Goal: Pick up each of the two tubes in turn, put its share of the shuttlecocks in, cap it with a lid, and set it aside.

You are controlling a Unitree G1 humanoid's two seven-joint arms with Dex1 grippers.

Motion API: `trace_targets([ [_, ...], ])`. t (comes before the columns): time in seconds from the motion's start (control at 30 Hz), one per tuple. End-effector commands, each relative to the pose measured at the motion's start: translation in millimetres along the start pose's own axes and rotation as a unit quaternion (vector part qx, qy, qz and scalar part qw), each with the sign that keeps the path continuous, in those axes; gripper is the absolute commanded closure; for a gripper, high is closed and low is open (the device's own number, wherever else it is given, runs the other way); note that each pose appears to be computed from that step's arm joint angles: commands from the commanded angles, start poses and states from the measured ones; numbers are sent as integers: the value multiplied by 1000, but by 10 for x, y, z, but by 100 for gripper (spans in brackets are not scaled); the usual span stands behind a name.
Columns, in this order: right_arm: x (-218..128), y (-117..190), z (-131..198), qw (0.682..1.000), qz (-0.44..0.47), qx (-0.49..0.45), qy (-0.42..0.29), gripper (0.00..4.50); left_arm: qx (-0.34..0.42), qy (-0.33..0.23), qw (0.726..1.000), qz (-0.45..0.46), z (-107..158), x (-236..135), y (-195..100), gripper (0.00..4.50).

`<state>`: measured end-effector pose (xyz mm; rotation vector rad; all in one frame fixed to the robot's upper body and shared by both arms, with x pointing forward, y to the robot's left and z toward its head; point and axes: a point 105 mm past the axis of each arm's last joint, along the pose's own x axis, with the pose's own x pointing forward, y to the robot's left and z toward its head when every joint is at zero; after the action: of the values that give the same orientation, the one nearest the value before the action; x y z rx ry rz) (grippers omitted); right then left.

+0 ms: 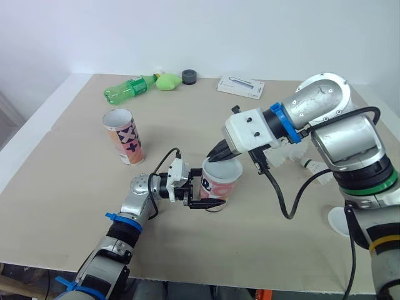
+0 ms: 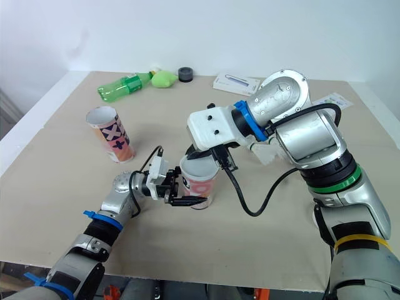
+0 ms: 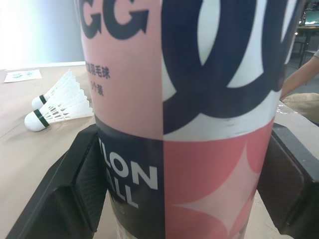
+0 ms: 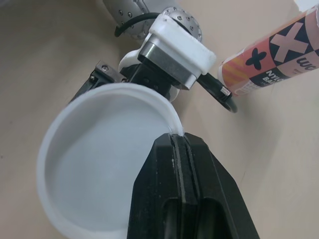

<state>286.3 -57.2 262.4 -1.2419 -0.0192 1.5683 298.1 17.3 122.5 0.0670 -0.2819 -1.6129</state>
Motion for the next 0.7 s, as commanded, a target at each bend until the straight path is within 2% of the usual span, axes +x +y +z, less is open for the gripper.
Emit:
trace_targets([
  [0.03, 0, -38, 92, 1000, -11, -20, -10, 442, -20, 37, 999, -1, -151, -62, -43, 77],
  [0.23, -10, -58, 89, 999, -17, -25, -10, 442, -19, 37, 999, 2, -142, -72, -28, 77],
  [0.7, -1, -1, -18, 997, -40, -57, 41, 442, -26, 33, 999, 7, -133, -78, -9, 77],
])
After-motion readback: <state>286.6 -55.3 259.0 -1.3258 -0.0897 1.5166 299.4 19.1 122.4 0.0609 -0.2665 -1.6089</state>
